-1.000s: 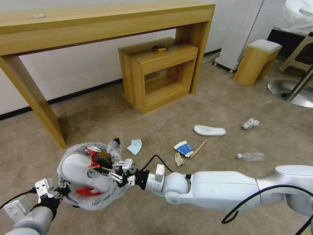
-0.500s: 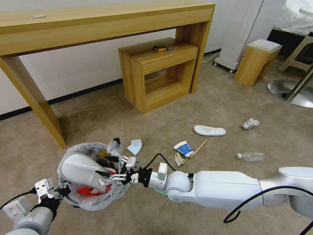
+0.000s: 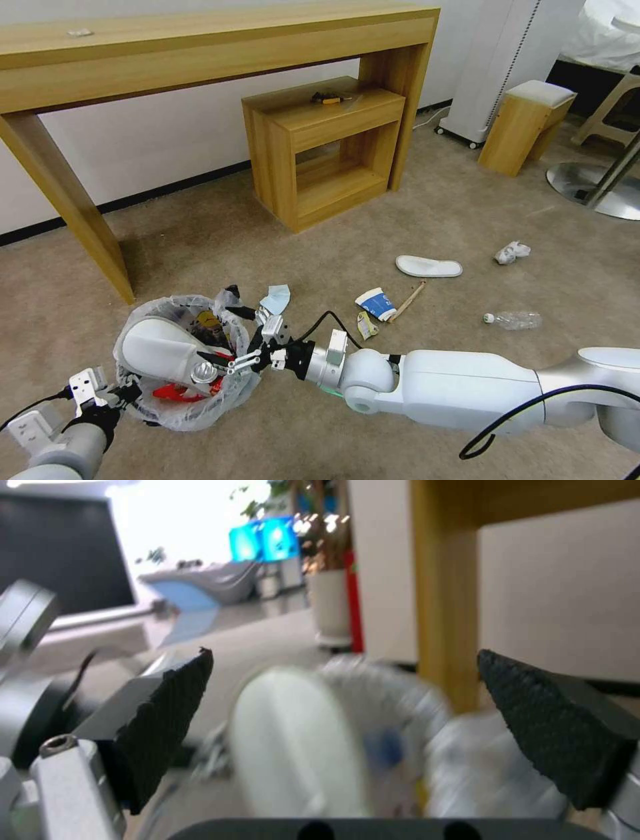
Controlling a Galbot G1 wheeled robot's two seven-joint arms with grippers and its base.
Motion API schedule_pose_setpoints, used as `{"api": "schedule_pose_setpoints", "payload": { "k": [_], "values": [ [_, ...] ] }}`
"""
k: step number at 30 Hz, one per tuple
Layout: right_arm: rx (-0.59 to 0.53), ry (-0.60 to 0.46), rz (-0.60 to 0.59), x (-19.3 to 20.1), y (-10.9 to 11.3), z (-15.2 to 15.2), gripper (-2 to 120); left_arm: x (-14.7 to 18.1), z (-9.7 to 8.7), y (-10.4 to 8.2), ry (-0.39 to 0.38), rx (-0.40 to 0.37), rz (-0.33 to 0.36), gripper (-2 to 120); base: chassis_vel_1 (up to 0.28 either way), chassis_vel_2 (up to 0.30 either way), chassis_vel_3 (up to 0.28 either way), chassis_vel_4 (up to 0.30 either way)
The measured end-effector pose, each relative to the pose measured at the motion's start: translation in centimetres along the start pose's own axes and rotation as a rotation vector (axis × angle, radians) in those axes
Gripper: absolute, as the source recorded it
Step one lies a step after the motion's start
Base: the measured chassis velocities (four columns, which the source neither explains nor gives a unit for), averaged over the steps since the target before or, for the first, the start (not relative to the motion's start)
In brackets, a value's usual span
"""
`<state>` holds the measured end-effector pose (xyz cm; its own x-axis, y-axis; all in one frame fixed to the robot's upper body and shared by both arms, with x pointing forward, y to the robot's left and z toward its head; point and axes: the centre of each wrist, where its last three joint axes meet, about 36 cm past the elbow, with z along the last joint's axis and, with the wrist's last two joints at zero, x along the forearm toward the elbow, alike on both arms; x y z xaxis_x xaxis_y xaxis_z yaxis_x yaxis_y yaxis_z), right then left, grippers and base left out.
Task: Pick up the trash bin and place the garbage on the floor into it.
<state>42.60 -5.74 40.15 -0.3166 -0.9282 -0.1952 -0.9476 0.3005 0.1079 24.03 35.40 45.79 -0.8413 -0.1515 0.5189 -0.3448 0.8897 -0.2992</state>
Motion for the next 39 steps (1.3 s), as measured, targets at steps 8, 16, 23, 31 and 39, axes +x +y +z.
{"api": "schedule_pose_setpoints", "payload": {
  "k": [8,16,23,31,39],
  "values": [
    [0.012,-0.085,0.139,-0.9,-3.0,-3.4,100,0.1,-0.4,0.1,-0.016,0.001,-0.002,0,0.0,0.0,0.0,0.0],
    [0.055,-0.104,0.374,3.1,-7.7,-5.3,100,0.2,-1.1,0.2,-0.041,0.008,0.002,0,0.0,0.0,0.0,0.0],
    [0.081,-0.064,0.553,8.0,-9.9,-4.0,100,0.1,-1.7,0.4,-0.064,0.015,0.001,0,0.0,0.0,0.0,0.0],
    [0.147,-0.017,0.693,12.6,-12.6,-2.1,100,0.3,-2.2,1.8,-0.078,0.019,-0.036,0,0.0,0.0,0.0,0.0],
    [0.21,-0.012,0.767,16.4,-13.4,0.1,100,0.6,-2.5,2.7,-0.094,0.024,-0.06,0,0.0,0.0,0.0,0.0]
  ]
}}
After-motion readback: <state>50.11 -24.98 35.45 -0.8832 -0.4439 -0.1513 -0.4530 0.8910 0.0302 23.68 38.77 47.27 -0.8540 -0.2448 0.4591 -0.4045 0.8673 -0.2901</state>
